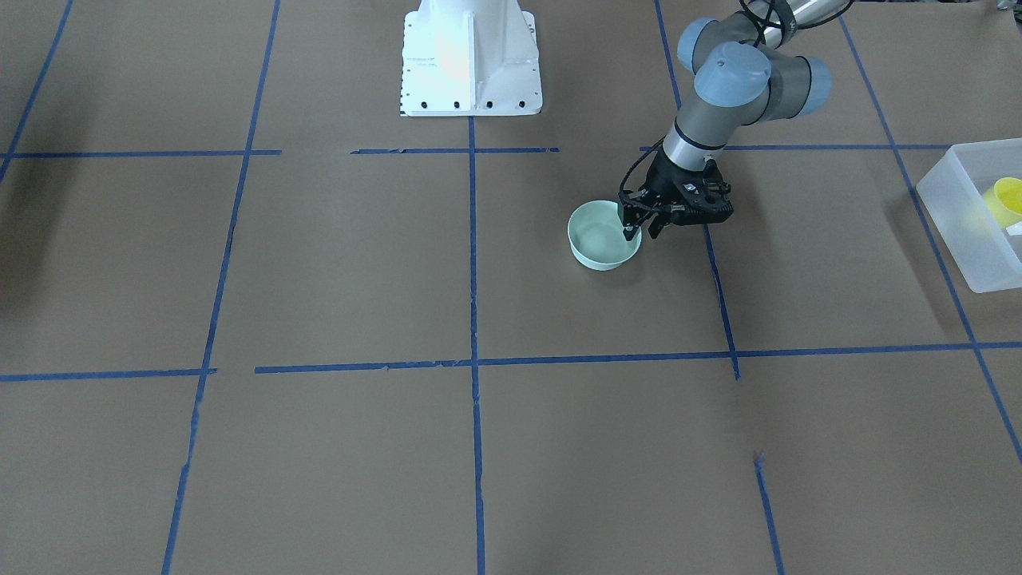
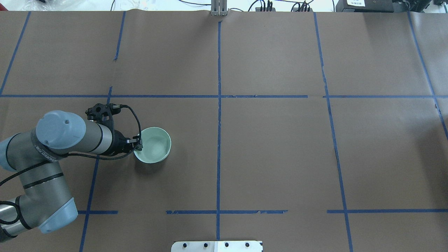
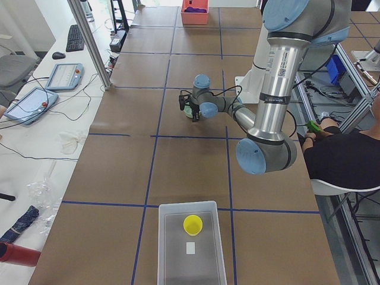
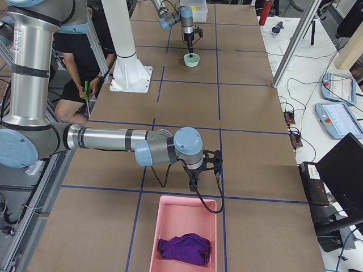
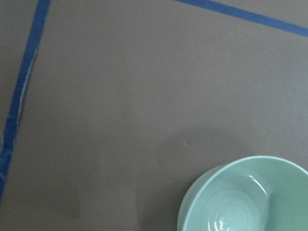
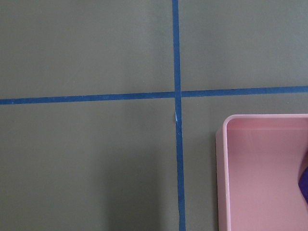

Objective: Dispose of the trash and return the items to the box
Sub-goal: 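Grip the bowl rim with the left gripper and lift it, then carry the green bowl with the left gripper over the clear bin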

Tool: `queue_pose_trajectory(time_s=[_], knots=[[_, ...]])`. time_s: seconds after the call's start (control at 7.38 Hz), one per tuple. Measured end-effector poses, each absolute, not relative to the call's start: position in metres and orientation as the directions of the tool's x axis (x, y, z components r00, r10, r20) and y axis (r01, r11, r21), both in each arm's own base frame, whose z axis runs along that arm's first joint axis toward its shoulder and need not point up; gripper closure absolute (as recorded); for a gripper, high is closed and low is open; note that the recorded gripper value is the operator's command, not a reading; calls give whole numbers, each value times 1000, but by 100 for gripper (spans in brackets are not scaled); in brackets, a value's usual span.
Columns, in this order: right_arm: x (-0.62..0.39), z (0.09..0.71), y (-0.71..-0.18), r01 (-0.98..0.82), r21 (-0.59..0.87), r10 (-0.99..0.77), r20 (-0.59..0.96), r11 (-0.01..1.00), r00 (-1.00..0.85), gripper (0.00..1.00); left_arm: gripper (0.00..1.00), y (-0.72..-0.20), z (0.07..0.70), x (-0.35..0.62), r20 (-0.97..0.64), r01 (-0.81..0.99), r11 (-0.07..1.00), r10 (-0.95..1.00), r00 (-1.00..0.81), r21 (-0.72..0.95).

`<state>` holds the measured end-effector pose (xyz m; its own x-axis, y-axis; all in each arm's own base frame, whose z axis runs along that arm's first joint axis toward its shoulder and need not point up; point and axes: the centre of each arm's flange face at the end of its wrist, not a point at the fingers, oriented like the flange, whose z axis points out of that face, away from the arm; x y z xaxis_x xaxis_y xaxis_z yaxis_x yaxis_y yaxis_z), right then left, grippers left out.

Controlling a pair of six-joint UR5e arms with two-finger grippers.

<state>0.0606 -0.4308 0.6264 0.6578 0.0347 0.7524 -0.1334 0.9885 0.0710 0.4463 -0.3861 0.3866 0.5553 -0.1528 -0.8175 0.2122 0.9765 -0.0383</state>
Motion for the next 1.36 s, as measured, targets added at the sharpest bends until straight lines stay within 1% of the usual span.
queue_pose_trajectory(time_s=[0.41, 0.81, 1.08, 1.36], knots=[[58, 626, -432, -129, 73, 30, 753, 989, 657, 0, 100, -385, 376, 442, -829, 209, 977, -145, 540, -35], [54, 627, -432, -118, 73, 24, 747, 990, 665, 0, 100, -395, 333, 395, -821, 218, 974, -170, 545, -57], [53, 629, -433, -112, 77, 17, 747, 991, 665, 0, 100, -423, 322, 343, -811, 230, 973, -132, 570, 3], [50, 621, -435, -114, 72, 16, 773, 991, 634, 0, 100, -449, 336, 299, -789, 201, 975, -49, 613, 95]])
